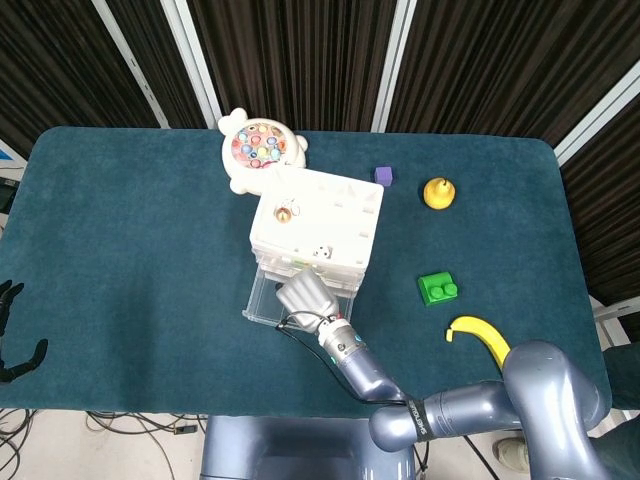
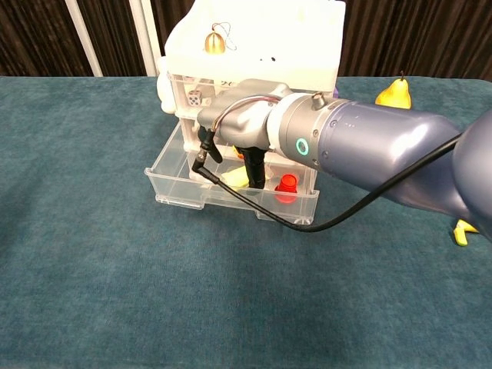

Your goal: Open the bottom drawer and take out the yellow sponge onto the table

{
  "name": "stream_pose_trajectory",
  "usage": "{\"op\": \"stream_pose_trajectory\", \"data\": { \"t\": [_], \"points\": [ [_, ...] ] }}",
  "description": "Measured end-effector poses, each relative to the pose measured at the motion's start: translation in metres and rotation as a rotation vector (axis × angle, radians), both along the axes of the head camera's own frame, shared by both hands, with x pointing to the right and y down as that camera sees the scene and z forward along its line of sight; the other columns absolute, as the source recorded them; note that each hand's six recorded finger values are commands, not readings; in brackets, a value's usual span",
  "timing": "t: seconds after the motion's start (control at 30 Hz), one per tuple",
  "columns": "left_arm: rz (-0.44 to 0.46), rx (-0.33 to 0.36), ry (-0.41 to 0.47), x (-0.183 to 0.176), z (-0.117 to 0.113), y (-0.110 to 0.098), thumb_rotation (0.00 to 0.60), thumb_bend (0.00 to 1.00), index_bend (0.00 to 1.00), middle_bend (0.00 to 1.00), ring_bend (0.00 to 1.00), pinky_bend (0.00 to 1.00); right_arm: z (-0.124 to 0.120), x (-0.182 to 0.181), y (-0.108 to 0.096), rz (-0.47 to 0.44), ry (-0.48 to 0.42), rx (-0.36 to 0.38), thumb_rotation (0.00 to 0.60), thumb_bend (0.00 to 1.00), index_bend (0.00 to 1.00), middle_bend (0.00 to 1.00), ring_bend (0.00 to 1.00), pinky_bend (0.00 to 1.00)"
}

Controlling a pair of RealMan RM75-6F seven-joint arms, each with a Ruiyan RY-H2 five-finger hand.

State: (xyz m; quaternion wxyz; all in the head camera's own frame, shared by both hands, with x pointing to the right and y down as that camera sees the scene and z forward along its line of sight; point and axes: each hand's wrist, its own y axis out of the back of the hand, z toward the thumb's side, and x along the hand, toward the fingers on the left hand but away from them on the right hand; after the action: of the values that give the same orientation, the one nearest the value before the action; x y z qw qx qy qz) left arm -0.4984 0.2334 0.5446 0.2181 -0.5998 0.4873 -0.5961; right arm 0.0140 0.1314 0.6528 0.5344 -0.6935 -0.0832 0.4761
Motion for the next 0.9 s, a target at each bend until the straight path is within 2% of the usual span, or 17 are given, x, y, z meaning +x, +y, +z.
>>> {"op": "stream_pose_trajectory", "data": {
  "t": [0.9],
  "points": [
    [0.001,-0.009,0.003,0.0002,0.0004,0.0009,0.600,0.36,0.03,0.00,0.00,0.00,0.0088,0.0022,-0.0003,-0.023,0.068,-0.015,0.600,0.21,0.44,1.00,1.00,1.00]
  ]
}}
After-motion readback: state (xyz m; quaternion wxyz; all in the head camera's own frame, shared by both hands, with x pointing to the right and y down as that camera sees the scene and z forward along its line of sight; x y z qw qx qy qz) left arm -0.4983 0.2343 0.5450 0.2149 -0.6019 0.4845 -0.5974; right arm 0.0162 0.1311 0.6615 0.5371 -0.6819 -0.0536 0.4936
